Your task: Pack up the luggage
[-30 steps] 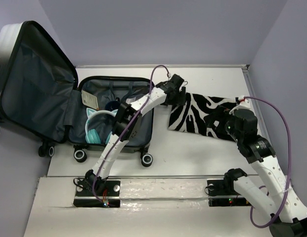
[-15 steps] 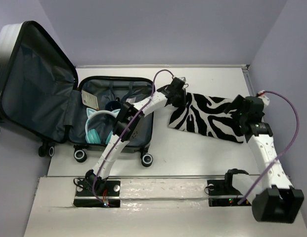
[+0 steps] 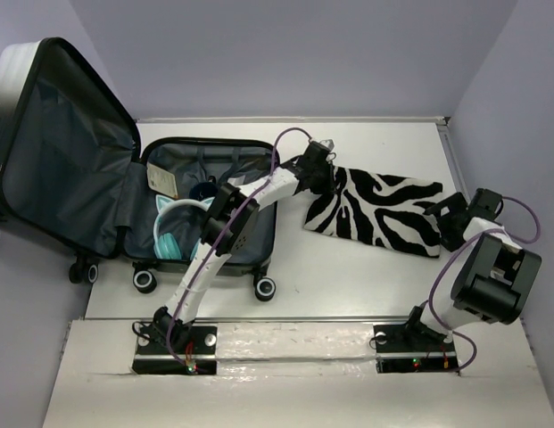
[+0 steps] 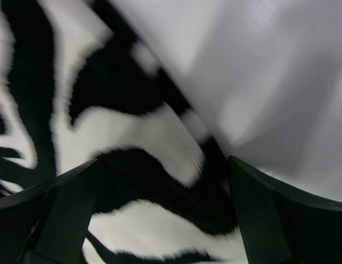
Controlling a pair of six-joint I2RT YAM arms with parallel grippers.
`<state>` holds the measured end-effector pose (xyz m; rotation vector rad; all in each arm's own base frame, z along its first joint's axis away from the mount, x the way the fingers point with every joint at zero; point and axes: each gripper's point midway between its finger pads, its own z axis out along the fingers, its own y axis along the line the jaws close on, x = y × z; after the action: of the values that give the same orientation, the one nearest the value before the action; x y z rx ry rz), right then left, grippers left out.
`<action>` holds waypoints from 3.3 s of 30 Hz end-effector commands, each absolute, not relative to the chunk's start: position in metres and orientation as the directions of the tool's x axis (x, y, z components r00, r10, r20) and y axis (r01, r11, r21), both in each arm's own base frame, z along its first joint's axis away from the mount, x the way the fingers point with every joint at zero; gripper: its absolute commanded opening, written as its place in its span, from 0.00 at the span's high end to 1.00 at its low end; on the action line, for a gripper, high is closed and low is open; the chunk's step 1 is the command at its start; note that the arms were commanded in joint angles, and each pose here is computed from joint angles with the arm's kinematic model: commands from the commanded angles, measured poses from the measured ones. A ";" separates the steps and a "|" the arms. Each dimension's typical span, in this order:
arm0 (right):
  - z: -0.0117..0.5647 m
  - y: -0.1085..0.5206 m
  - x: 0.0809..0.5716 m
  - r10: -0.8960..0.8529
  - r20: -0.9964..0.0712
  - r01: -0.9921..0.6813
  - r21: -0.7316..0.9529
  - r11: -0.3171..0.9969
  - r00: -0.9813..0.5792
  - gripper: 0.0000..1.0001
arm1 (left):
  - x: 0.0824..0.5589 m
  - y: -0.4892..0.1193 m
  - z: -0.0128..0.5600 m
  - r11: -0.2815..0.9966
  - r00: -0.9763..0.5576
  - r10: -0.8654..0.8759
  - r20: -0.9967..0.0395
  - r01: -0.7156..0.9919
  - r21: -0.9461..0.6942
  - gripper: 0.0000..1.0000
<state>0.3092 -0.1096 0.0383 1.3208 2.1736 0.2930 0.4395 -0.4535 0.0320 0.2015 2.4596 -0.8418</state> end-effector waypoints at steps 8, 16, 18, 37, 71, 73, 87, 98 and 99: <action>-0.005 -0.037 0.324 0.869 -0.076 0.593 0.702 0.395 -0.489 0.15 | 0.419 -0.441 0.005 0.809 -0.886 0.035 -0.462 0.296 -0.507 0.94; 0.025 -0.012 0.343 0.812 -0.091 0.450 0.794 0.409 -0.577 0.82 | 0.420 -0.445 0.010 0.802 -0.889 0.015 -0.458 0.285 -0.525 0.94; 0.050 -0.005 0.350 0.810 -0.127 0.374 0.839 0.396 -0.573 0.93 | 0.416 -0.451 0.019 0.776 -0.888 0.005 -0.459 0.293 -0.559 0.94; 0.322 0.136 0.383 0.618 -0.555 -0.243 0.820 0.518 -0.557 0.93 | 0.426 -0.326 0.373 0.595 -0.589 -0.323 -0.741 0.482 -0.643 0.94; 0.235 0.406 0.379 -0.041 -0.724 -0.526 0.461 0.715 -0.689 0.06 | 0.108 0.151 0.336 0.332 0.201 -0.251 -0.947 -0.901 -0.279 0.10; 0.249 0.400 0.372 -0.059 -0.750 -0.563 0.439 0.700 -0.659 0.02 | 0.105 0.154 0.335 0.293 0.248 -0.240 -0.939 -0.903 -0.313 0.10; 0.216 0.366 0.330 -0.172 -0.756 -0.634 0.377 0.675 -0.632 0.00 | 0.165 0.192 0.326 0.080 0.049 -0.100 -0.994 -0.995 -0.057 0.17; 0.162 0.331 0.369 -0.130 -0.702 -0.481 0.329 0.813 -0.700 0.01 | 0.178 0.213 0.287 0.028 -0.038 -0.131 -0.991 -0.999 0.034 0.86; 0.153 0.333 0.369 -0.134 -0.690 -0.477 0.334 0.813 -0.712 0.01 | 0.182 0.212 0.287 0.047 -0.033 -0.139 -0.990 -0.999 0.027 0.94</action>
<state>0.3485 0.3410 0.1755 -0.5054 2.2995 0.7151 0.1638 0.2073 0.2907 -1.2220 1.4255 1.2374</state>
